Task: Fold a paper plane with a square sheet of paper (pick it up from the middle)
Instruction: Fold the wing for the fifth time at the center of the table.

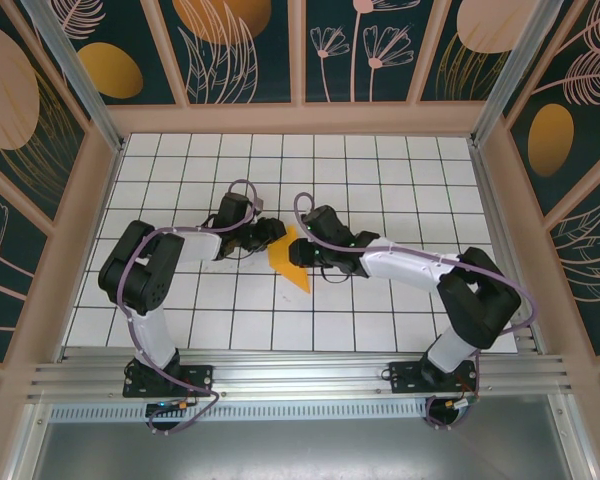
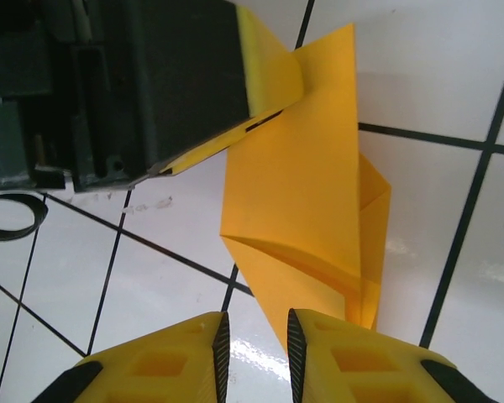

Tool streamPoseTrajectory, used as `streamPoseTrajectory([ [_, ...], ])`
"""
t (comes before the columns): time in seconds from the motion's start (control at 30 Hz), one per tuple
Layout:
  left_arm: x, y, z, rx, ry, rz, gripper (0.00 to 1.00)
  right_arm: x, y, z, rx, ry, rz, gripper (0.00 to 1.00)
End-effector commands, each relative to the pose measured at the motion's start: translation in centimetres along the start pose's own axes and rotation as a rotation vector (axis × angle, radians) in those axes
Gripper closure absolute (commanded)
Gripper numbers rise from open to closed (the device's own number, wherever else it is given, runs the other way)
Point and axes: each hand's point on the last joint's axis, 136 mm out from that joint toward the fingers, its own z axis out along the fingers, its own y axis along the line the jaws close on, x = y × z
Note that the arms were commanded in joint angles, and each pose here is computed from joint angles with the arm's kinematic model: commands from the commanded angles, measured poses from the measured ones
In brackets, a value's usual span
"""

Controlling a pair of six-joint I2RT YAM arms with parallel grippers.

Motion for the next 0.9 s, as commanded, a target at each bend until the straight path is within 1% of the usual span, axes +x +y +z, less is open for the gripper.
streamPoseTrajectory([
  [0.0, -0.2, 0.1, 0.5, -0.019, 0.001, 0.015, 0.65, 0.9, 0.5, 1.4, -0.011, 0.040, 0.000, 0.75],
  [0.43, -0.3, -0.3, 0.0, -0.017, -0.008, 0.021, 0.63, 0.7, -3.3, 5.3, 0.065, 0.058, 0.070, 0.81],
  [0.6, -0.5, -0.5, -1.5, -0.039, -0.059, 0.026, 0.57, 1.8, -5.2, 5.6, 0.079, 0.077, 0.117, 0.81],
  [0.73, 0.1, 0.4, -2.7, -0.075, -0.084, 0.009, 0.50, 2.1, -5.5, 5.6, 0.029, 0.083, 0.165, 0.81],
  [0.87, 1.1, 1.0, -4.0, -0.086, -0.097, -0.010, 0.45, 2.4, -5.8, 5.4, -0.014, 0.088, 0.212, 0.82],
])
